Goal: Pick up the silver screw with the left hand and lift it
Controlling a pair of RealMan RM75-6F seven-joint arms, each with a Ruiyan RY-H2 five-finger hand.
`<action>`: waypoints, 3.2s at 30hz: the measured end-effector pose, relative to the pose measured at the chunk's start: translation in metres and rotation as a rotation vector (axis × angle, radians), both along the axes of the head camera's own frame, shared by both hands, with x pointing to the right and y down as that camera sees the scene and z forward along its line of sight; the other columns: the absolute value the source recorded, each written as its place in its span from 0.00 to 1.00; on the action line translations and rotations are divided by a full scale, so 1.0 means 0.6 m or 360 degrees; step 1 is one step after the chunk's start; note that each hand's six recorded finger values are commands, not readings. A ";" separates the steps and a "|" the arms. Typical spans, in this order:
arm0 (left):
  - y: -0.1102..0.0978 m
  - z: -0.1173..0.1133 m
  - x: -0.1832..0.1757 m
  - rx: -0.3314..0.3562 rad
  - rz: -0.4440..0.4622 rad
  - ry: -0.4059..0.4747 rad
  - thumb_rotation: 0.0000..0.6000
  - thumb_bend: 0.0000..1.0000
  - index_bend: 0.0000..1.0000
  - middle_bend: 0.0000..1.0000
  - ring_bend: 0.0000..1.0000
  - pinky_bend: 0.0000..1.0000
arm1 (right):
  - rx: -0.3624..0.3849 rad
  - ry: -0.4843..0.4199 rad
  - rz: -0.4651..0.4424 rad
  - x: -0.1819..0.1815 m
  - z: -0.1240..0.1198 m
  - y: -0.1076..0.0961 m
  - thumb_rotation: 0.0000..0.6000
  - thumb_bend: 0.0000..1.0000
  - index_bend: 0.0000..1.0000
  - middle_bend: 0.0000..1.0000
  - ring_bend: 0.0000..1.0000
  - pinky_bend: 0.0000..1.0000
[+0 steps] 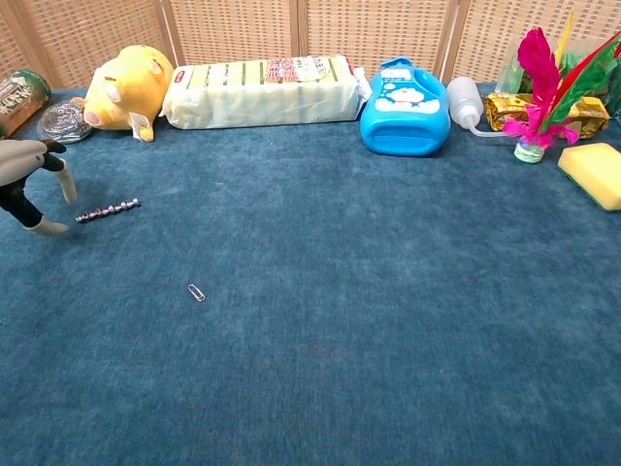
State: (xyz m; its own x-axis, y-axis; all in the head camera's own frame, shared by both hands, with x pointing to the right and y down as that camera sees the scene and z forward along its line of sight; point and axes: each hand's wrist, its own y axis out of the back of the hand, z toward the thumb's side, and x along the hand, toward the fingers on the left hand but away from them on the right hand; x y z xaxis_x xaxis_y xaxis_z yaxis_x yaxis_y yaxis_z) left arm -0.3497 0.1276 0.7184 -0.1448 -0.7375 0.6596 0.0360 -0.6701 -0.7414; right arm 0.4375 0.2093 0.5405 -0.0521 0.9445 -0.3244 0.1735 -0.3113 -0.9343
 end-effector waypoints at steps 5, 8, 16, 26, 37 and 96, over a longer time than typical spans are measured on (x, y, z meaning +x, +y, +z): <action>-0.002 0.007 0.005 -0.0003 0.0010 0.0001 1.00 0.45 0.40 0.00 0.00 0.00 | -0.0002 -0.0003 0.0000 -0.001 0.001 0.000 1.00 0.14 0.00 0.00 0.00 0.00; -0.004 0.012 0.009 0.0004 0.0000 0.0013 1.00 0.45 0.41 0.00 0.00 0.00 | -0.0004 -0.0003 -0.0006 -0.003 0.002 0.001 1.00 0.14 0.00 0.00 0.00 0.00; -0.012 0.012 0.026 0.0047 0.0008 0.0019 1.00 0.52 0.43 0.00 0.00 0.00 | -0.0005 -0.0003 -0.0003 -0.002 0.002 0.000 1.00 0.14 0.00 0.00 0.00 0.00; -0.009 0.017 0.033 0.0027 0.0004 -0.0021 1.00 0.62 0.43 0.00 0.00 0.00 | -0.0004 -0.0003 -0.0003 -0.002 0.001 0.000 1.00 0.14 0.00 0.00 0.00 0.00; -0.003 0.023 0.038 0.0008 0.0017 -0.0029 1.00 0.65 0.44 0.00 0.00 0.00 | 0.0000 -0.0008 -0.0001 -0.001 0.000 -0.001 1.00 0.14 0.00 0.00 0.00 0.00; -0.006 0.021 0.047 0.0065 0.0054 -0.0065 1.00 0.76 0.49 0.00 0.00 0.00 | -0.0007 -0.0027 0.0017 0.002 -0.001 -0.002 1.00 0.14 0.00 0.00 0.00 0.00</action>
State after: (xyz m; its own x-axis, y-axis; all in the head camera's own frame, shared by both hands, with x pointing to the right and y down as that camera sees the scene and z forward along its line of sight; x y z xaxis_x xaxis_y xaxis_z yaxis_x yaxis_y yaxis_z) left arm -0.3212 0.1237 0.7310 -0.1452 -0.7686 0.6230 0.0889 -0.6373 -0.7655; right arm 0.4387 0.2084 0.5399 -0.0568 0.9425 -0.3294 0.1925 -0.3134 -0.9299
